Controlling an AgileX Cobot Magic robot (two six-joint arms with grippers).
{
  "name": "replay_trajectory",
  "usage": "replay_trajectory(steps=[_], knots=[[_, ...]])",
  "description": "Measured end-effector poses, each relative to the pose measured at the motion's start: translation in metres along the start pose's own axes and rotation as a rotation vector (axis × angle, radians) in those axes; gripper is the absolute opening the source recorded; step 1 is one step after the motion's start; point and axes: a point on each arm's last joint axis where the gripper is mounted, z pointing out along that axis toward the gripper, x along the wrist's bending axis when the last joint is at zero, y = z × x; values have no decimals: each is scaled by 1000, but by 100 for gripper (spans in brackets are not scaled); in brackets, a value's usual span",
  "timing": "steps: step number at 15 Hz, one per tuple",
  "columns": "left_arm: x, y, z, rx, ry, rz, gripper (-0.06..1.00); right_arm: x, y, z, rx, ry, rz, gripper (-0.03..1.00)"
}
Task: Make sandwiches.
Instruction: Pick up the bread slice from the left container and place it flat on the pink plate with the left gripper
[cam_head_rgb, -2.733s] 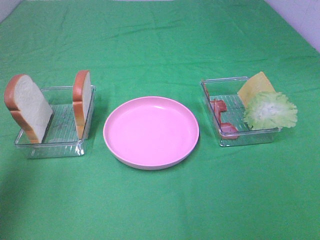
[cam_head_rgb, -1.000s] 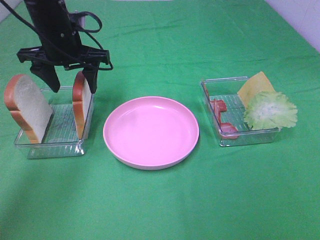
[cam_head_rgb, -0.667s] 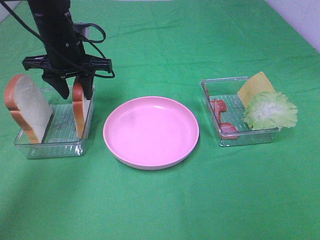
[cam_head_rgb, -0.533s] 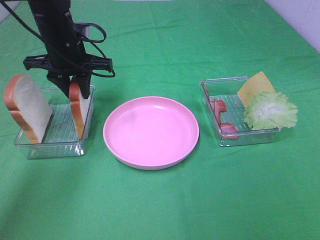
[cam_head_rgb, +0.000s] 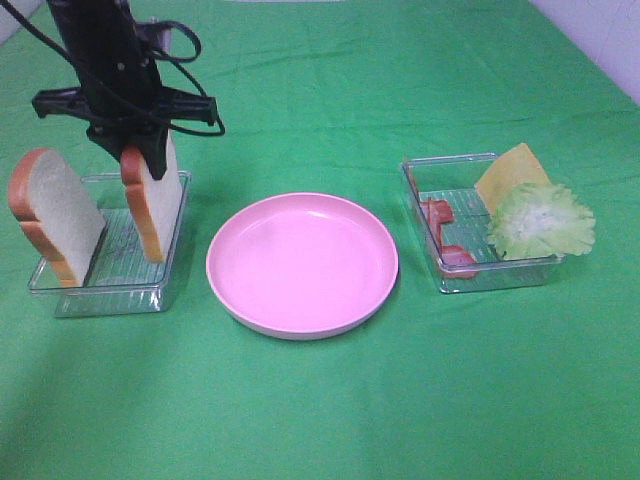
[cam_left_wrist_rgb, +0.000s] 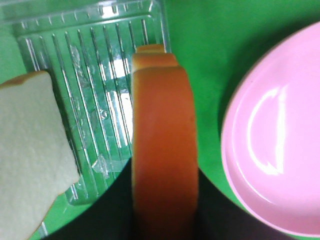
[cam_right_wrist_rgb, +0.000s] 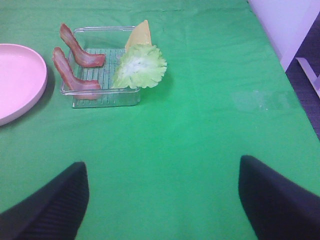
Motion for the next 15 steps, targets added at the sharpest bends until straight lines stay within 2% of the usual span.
replay_trajectory(steps=[2, 5, 6, 7, 8, 11, 13, 15], knots=[[-4, -8, -51, -96, -81, 49, 22, 0, 0, 0, 0, 0, 0, 78], [-19, -13, -75, -143, -318, 125, 22, 0, 0, 0, 0, 0, 0, 78], [-26, -11, -71, -140, -395, 144, 22, 0, 0, 0, 0, 0, 0, 78], [-29, -10, -67, -133, -429, 151, 22, 0, 0, 0, 0, 0, 0, 78], [-36, -6, -56, -124, -495, 156, 22, 0, 0, 0, 0, 0, 0, 78], [-52, 5, 5, -18, -670, 98, 22, 0, 0, 0, 0, 0, 0, 78], [-57, 9, 34, 22, -725, 66, 22, 0, 0, 0, 0, 0, 0, 78], [-57, 9, 56, 53, -726, 44, 22, 0, 0, 0, 0, 0, 0, 78]])
